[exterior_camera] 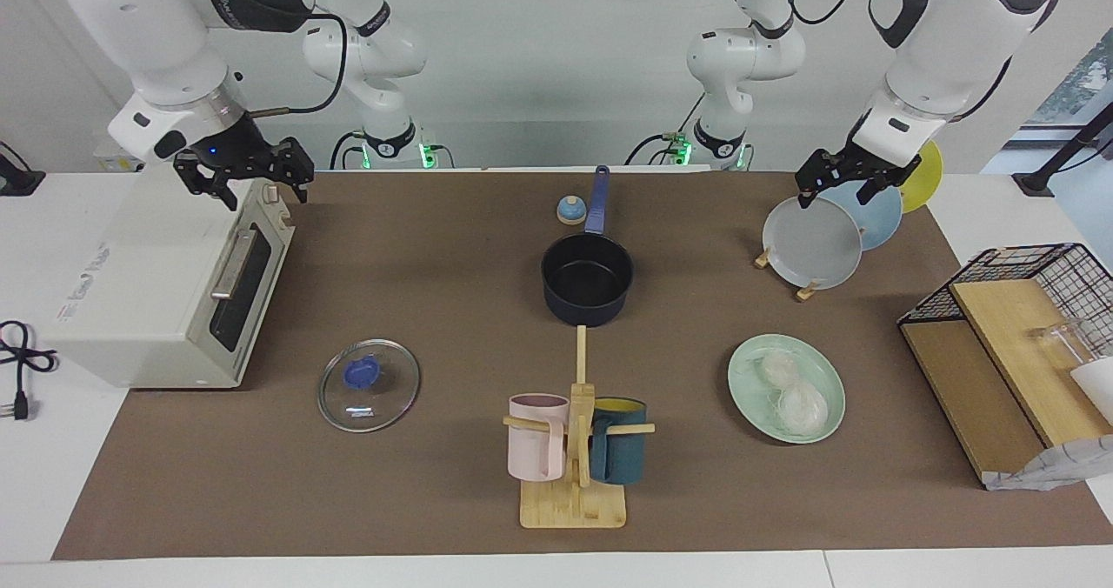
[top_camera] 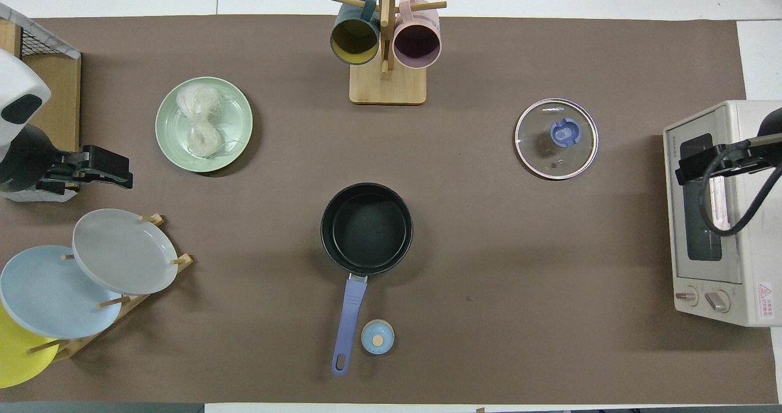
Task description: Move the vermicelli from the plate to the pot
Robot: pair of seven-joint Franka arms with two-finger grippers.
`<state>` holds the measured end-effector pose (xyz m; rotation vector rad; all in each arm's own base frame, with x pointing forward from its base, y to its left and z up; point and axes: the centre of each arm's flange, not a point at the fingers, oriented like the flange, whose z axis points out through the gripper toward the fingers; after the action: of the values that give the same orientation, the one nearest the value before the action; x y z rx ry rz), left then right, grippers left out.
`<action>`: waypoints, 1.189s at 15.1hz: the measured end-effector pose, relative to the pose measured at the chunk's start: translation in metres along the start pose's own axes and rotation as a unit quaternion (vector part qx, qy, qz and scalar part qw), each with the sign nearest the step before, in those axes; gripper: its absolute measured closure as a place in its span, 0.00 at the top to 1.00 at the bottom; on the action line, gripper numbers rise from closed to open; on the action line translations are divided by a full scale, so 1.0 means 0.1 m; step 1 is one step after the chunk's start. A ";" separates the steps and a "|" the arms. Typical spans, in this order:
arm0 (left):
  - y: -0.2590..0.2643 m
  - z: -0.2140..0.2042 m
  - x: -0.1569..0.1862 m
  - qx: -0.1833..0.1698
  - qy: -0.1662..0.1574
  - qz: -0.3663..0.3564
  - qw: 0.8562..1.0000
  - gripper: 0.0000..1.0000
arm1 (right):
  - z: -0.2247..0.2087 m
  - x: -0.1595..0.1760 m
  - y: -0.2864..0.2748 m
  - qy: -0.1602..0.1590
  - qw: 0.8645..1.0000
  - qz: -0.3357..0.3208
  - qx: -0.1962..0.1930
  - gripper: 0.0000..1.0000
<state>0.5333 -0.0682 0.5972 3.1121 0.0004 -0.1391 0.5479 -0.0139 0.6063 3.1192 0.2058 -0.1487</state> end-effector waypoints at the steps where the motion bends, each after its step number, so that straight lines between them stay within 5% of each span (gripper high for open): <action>1: 0.00 0.00 0.00 0.000 0.000 0.001 1.000 1.00 | 0.00 0.00 0.00 0.000 1.000 0.000 0.000 1.00; 14: 0.03 -0.01 0.06 -0.002 0.021 0.003 1.000 1.00 | 0.12 0.36 0.00 0.015 1.000 -0.004 -0.004 1.00; 18: 0.05 0.69 0.68 -0.011 0.039 0.000 0.999 1.00 | 0.55 0.91 -0.45 0.047 0.999 -0.013 -0.008 1.00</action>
<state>0.5945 -0.0751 0.5224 3.0931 0.0042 -0.0175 0.6268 0.0411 0.5426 3.1106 0.2460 -0.0014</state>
